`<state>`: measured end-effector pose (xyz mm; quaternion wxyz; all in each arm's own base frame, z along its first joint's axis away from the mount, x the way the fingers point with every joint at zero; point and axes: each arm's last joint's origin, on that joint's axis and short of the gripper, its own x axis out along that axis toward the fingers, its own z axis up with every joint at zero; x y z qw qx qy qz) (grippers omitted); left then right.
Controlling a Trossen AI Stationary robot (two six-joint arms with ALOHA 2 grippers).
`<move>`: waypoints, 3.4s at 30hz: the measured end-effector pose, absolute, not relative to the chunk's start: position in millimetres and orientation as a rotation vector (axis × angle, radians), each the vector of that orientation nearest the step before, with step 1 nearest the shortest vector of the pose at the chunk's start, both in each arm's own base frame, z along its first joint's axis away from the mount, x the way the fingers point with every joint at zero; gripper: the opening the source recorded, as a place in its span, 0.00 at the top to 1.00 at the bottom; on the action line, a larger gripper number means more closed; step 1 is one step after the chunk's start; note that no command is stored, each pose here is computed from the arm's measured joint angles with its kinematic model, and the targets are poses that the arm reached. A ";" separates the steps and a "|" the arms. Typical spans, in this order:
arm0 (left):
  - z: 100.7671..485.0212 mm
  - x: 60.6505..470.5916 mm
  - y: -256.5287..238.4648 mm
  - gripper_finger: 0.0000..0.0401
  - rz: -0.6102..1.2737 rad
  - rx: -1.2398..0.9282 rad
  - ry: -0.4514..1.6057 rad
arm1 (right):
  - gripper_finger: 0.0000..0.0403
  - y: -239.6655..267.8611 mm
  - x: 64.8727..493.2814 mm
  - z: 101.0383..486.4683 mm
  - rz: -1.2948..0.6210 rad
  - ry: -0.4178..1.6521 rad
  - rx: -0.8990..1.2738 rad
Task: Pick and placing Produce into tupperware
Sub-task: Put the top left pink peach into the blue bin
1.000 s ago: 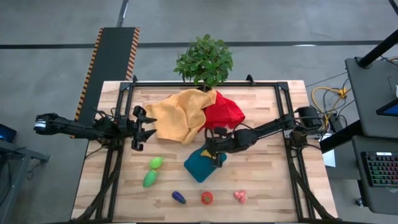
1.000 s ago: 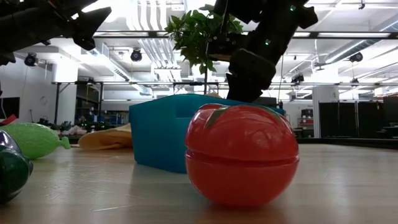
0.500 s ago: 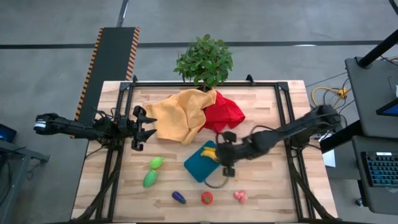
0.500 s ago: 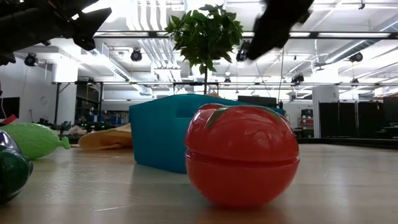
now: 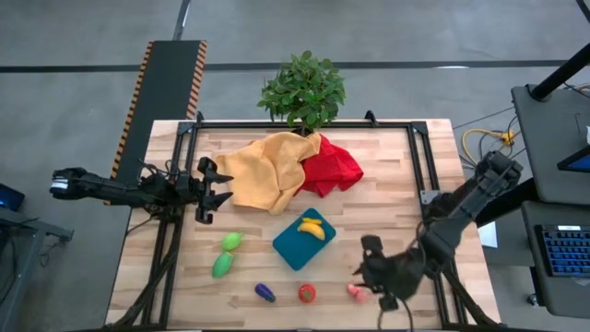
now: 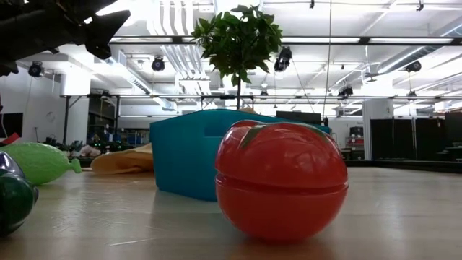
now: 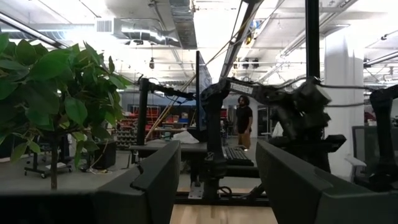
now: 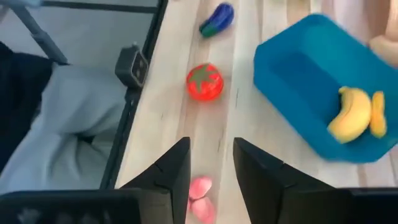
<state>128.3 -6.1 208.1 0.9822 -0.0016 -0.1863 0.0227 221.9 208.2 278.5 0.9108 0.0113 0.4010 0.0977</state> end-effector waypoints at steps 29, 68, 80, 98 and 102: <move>207.5 128.9 -6.2 0.51 0.036 -0.056 -0.371 | 0.39 232.4 252.3 183.4 -0.051 1.162 0.232; 204.2 132.0 -6.4 0.51 0.037 -0.051 -0.341 | 0.45 243.0 261.9 137.7 -0.003 1.260 0.138; 204.2 132.0 -6.4 0.51 0.037 -0.051 -0.342 | 0.61 243.0 262.7 139.4 0.012 1.251 0.135; 204.3 132.0 -6.4 0.51 0.037 -0.051 -0.342 | 0.75 235.2 279.7 151.7 0.036 1.208 0.110; 204.3 132.0 -6.4 0.51 0.037 -0.052 -0.342 | 0.75 232.2 293.9 164.8 0.074 1.158 0.057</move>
